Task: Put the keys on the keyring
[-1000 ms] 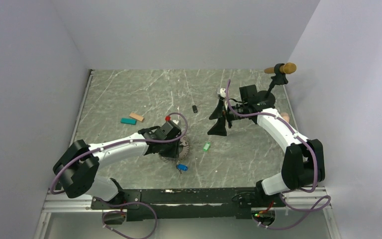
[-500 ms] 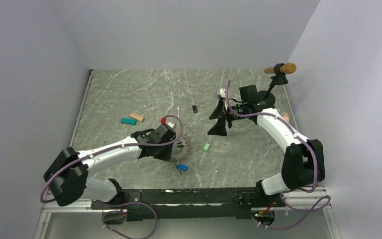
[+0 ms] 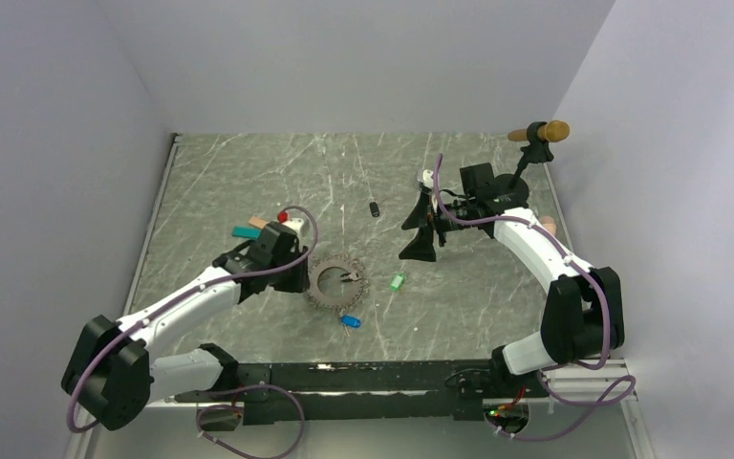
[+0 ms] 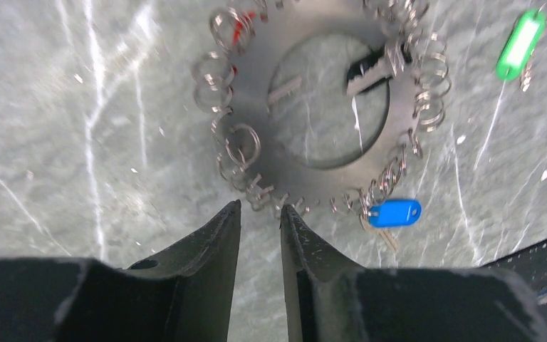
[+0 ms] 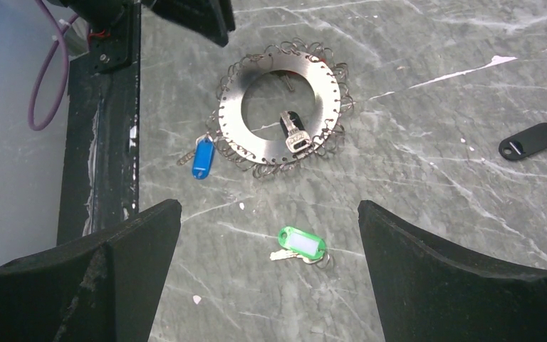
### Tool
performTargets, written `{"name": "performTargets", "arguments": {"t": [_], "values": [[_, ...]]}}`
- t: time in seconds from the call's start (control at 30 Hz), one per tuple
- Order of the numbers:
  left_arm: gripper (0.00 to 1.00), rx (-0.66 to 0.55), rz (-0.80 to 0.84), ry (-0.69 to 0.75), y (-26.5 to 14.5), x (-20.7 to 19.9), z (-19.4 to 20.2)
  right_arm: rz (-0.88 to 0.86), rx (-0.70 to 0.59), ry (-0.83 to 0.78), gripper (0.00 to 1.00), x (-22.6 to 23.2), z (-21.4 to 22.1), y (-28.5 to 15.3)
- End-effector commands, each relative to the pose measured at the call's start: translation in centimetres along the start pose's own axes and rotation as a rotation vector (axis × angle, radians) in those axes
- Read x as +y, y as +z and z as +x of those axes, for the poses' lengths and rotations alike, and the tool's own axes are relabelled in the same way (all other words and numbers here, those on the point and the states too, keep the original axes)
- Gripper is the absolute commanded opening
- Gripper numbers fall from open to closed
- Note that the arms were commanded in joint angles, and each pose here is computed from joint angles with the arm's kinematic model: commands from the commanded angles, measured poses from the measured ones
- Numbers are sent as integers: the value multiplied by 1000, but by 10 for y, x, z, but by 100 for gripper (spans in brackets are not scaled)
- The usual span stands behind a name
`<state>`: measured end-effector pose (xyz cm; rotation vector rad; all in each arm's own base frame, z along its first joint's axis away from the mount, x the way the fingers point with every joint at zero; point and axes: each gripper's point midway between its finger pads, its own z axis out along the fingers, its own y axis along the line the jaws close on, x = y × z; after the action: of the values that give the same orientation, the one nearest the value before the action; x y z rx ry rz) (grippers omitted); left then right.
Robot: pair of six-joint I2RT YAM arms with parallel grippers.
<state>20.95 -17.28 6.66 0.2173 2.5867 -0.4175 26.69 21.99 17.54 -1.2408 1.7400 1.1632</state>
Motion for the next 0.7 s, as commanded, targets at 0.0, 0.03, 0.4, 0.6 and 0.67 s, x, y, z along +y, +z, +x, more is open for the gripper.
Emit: {"name": "performTargets", "arguments": {"t": [0.0,0.03,0.4,0.6,0.67], "values": [[33,-87,49,54,-3,2,-29,-11,-9,-29,99,1,-5,-1],[33,-75,42,61,-1,3,-30,-10,-8,-28,100,1,-4,-1],[31,12,5,108,18,6,-37,-14,-2,-23,100,0,-2,0],[31,24,32,123,21,0,-37,-16,1,-20,100,-1,-1,0],[32,17,39,128,21,-1,-40,-16,2,-18,100,-1,-1,1]]}}
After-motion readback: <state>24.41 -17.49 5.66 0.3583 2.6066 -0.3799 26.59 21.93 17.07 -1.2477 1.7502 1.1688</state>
